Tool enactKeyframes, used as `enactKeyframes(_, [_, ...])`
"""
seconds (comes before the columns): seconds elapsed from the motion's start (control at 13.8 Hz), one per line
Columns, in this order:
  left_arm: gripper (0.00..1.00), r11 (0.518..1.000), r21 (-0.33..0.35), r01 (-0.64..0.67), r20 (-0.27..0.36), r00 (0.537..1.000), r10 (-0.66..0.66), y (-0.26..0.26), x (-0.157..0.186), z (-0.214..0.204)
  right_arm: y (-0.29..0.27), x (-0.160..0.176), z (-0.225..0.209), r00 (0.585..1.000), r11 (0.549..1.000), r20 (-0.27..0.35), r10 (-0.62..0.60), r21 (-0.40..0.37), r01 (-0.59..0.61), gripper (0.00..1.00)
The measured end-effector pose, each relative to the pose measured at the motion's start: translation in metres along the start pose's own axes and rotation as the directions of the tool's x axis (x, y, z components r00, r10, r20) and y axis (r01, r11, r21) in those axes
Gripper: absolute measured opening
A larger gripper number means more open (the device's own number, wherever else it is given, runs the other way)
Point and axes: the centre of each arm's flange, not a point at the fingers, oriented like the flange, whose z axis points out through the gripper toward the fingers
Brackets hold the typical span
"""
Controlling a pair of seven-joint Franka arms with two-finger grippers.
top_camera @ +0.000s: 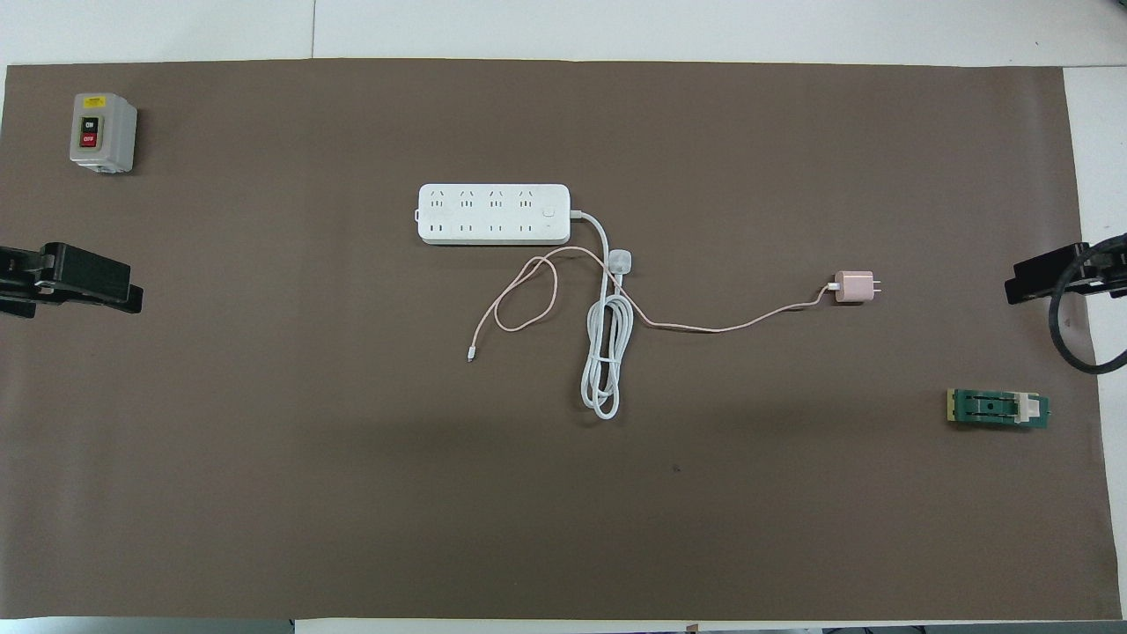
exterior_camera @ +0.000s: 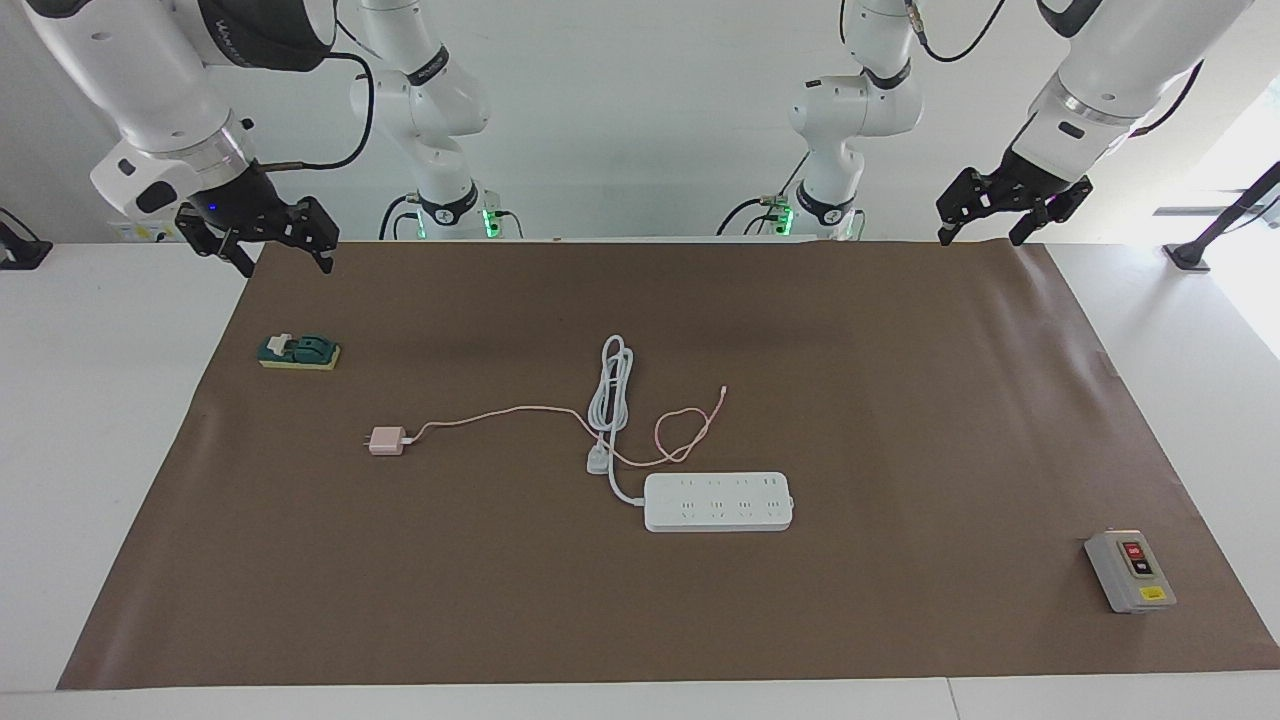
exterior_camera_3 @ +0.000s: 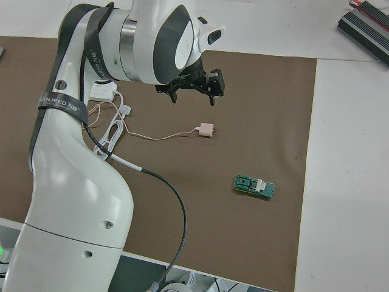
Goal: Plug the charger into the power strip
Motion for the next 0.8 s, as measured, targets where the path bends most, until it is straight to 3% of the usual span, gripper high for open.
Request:
enactKeyframes(0.58, [1.00, 1.000, 0.000, 0.002, 0.001, 1.000, -0.002, -0.001, 0.000, 0.000, 0.001, 0.000, 0.001, 1.000, 1.000, 0.003, 0.002, 0.000, -0.002, 1.00])
enactKeyframes(0.8, [1.00, 1.000, 0.000, 0.004, 0.000, 1.000, -0.004, -0.002, 0.000, 0.000, 0.012, -0.001, 0.015, 0.995, 0.996, 0.024, 0.093, 0.012, -0.093, 1.00])
